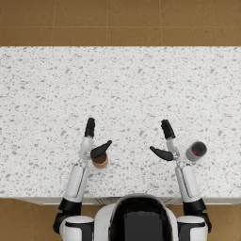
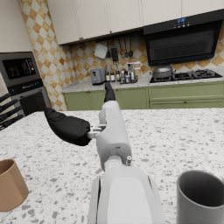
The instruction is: Pick up two cups and pour the berry on the right into the cup on the left
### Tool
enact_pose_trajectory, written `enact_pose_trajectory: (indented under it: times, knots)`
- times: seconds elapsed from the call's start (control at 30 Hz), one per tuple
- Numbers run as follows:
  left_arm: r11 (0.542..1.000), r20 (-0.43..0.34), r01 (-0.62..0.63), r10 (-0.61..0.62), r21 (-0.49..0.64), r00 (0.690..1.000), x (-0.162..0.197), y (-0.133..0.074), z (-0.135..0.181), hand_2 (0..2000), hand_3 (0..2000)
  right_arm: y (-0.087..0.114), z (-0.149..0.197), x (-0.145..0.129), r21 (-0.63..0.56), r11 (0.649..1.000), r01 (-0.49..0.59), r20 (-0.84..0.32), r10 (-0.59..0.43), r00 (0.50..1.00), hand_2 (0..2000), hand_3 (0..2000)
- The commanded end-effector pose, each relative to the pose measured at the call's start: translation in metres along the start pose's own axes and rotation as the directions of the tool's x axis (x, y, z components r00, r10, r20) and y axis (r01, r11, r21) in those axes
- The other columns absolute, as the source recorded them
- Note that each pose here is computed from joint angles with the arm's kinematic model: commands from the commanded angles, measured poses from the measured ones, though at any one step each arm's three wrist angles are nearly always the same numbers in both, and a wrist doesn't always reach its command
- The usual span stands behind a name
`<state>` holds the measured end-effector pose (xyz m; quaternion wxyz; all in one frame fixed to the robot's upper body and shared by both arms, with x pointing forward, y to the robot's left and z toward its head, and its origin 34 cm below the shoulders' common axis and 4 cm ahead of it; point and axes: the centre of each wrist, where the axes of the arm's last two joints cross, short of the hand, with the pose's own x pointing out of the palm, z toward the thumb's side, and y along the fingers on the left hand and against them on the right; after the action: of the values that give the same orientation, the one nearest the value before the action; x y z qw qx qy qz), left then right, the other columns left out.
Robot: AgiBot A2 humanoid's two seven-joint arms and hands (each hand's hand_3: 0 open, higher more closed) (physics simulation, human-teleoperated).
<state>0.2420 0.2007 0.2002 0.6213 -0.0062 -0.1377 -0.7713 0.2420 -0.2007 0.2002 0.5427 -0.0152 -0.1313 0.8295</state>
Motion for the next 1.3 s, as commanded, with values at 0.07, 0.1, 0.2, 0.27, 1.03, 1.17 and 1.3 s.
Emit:
enact_pose_trajectory:
  times: [0.07,0.1,0.2,0.27,1.03,1.17,1.3]
  knots:
    - [1.000,0.000,0.000,0.000,0.000,1.000,0.000,0.000,0.000,0,0,0.000,0.000,0.000,0.000,1.000,0.000,0.000,0.000,1.000,0,0]
    - [1.000,0.000,0.000,0.000,0.000,1.000,0.000,0.000,0.000,0,0,0.000,0.000,0.000,0.000,1.000,0.000,0.000,0.000,1.000,0,0]
    - [1.000,0.000,0.000,0.000,0.000,1.000,0.000,0.000,0.000,0,0,0.000,0.000,0.000,0.000,1.000,0.000,0.000,0.000,1.000,0,0]
    - [1.000,0.000,0.000,0.000,0.000,1.000,0.000,0.000,0.000,0,0,0.000,0.000,0.000,0.000,1.000,0.000,0.000,0.000,1.000,0,0]
    - [0.997,-0.320,0.039,-0.056,-0.061,0.946,-0.020,-0.064,-0.025,0,0,0.073,0.011,-0.070,-0.153,0.870,0.469,-0.272,-0.493,0.826,0,0]
    - [0.997,-0.382,0.011,-0.042,-0.082,0.923,-0.026,-0.073,-0.027,0,0,0.085,0.016,-0.084,-0.179,0.826,0.534,-0.325,-0.562,0.760,0,0]
    - [0.987,-0.383,0.017,-0.077,-0.160,0.921,-0.024,-0.084,-0.043,0,0,0.097,0.003,-0.090,-0.132,0.801,0.584,-0.330,-0.591,0.736,0,0]
